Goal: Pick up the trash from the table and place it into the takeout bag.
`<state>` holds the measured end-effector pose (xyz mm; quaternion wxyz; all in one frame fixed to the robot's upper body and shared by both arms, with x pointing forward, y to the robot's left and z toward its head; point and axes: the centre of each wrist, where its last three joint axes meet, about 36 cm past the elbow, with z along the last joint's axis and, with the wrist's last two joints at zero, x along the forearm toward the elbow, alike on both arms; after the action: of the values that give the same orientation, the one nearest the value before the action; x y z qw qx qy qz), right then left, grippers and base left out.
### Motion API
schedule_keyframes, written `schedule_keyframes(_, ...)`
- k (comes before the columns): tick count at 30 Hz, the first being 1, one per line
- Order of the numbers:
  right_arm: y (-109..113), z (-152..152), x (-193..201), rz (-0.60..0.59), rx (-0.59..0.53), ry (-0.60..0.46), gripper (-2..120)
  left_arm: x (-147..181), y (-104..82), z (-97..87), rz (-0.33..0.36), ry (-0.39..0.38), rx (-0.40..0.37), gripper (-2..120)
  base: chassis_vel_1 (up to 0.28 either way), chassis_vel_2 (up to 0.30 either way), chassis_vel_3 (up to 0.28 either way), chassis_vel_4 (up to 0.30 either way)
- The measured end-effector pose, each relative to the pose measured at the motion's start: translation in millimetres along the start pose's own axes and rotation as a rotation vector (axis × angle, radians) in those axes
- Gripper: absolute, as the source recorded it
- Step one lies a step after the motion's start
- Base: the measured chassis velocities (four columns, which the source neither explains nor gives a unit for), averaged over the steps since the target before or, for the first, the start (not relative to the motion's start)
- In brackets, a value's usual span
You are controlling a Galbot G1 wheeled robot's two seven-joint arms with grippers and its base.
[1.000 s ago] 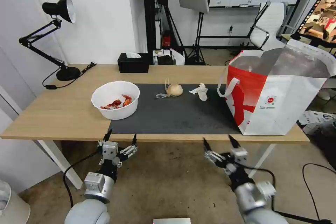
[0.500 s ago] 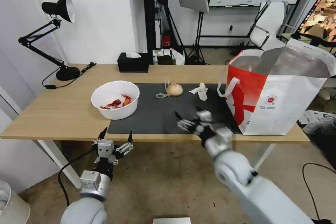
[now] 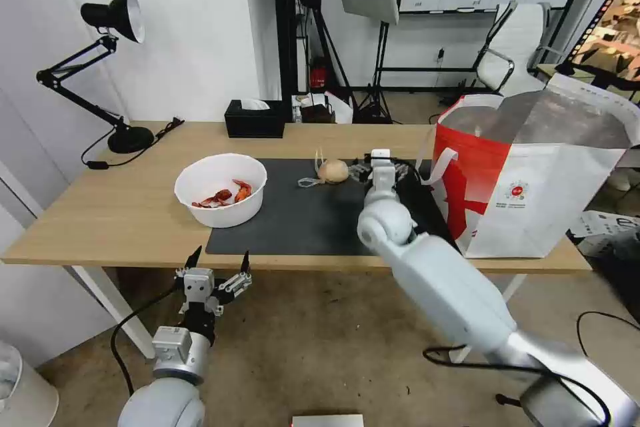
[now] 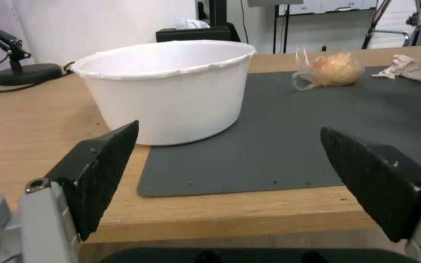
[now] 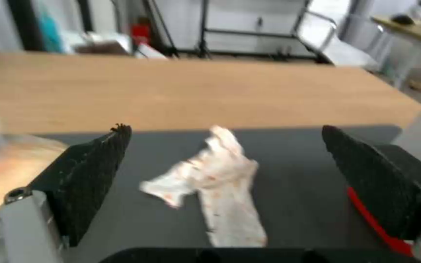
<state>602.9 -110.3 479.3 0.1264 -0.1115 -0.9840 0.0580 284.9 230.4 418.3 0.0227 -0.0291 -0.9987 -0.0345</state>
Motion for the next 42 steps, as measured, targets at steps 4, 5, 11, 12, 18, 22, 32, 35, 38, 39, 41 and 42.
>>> schedule_keyframes(4,-2,3,-13,0.031,0.004,0.027,100,-1,0.1,0.4,0.001,-0.001,0.0,100,0.0,0.0,0.0,0.0)
schedule_keyframes(5,-3,6,-19,0.042,0.007,0.041,100,-1,0.2,0.4,0.002,-0.001,0.0,100,0.0,0.0,0.0,0.0)
schedule_keyframes(11,2,11,-34,0.05,0.007,0.081,100,-3,-1.0,1.5,0.012,-0.002,-0.002,100,0.0,0.0,0.0,0.0)
schedule_keyframes(12,3,11,-35,0.05,0.007,0.088,100,-3,-1.3,2.1,0.013,0.0,-0.001,100,0.0,0.0,0.0,0.0)
schedule_keyframes(18,4,10,-41,0.011,0.021,0.121,100,-3,-1.8,2.6,0.016,0.002,0.0,100,0.0,0.0,0.0,0.0)
schedule_keyframes(22,3,12,-45,-0.016,0.035,0.137,100,-3,-2.1,2.6,0.016,0.002,0.002,100,0.0,0.0,0.0,0.0)
schedule_keyframes(32,2,12,-59,-0.026,0.033,0.168,100,-3,-1.9,3.1,0.018,0.002,0.001,100,0.0,0.0,0.0,0.0)
schedule_keyframes(35,3,13,-63,-0.02,0.026,0.183,100,-3,-2.2,3.8,0.019,0.004,0.002,100,0.0,0.0,0.0,0.0)
schedule_keyframes(38,3,14,-66,-0.015,0.016,0.194,100,-4,-2.4,4.5,0.021,0.006,0.001,100,0.0,0.0,0.0,0.0)
schedule_keyframes(39,3,14,-66,-0.015,0.016,0.194,100,-4,-2.4,4.5,0.021,0.006,0.001,100,0.0,0.0,0.0,0.0)
schedule_keyframes(41,3,14,-68,-0.019,0.01,0.2,100,-4,-2.2,4.5,0.023,0.006,0.002,100,0.0,0.0,0.0,0.0)
schedule_keyframes(42,3,14,-68,-0.019,0.01,0.2,100,-4,-2.2,4.5,0.023,0.006,0.002,100,0.0,0.0,0.0,0.0)
